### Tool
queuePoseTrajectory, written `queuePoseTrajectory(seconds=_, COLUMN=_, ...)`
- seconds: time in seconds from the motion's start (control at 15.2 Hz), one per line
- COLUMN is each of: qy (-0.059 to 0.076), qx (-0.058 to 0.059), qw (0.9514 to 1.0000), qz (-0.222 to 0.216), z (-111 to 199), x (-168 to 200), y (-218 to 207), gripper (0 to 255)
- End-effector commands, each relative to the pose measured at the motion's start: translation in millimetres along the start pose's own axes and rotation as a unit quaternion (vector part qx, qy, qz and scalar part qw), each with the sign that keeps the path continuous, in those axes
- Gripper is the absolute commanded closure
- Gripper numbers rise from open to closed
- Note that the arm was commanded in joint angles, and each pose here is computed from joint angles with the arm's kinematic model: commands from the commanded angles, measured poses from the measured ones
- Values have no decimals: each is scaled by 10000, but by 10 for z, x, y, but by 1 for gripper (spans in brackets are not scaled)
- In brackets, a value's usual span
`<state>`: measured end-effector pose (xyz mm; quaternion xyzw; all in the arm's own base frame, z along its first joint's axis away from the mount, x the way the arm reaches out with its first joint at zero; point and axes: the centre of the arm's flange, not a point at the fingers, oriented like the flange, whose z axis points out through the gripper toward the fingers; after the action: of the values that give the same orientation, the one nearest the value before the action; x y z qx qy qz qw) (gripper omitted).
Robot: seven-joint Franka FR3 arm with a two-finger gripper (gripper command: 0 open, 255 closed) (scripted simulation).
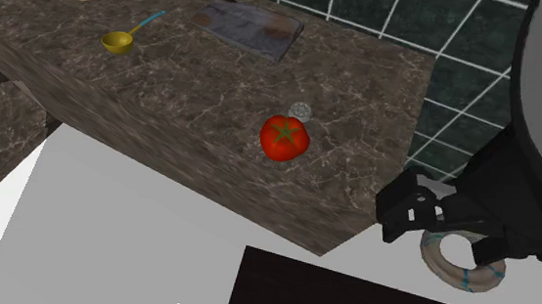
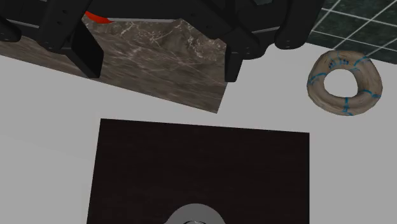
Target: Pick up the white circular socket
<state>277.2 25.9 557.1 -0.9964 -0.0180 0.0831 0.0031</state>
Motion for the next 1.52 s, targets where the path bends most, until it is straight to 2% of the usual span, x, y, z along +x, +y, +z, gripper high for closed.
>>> queuePoseTrajectory(seconds=0.0, qy=0, qx=0, qw=10000, qz=0, z=0, x=0, y=0, gripper=0)
queuePoseTrajectory(seconds=1.45, qy=182, qx=30, qw=9998, qz=-101, z=1272, x=2361, y=-978, gripper=0)
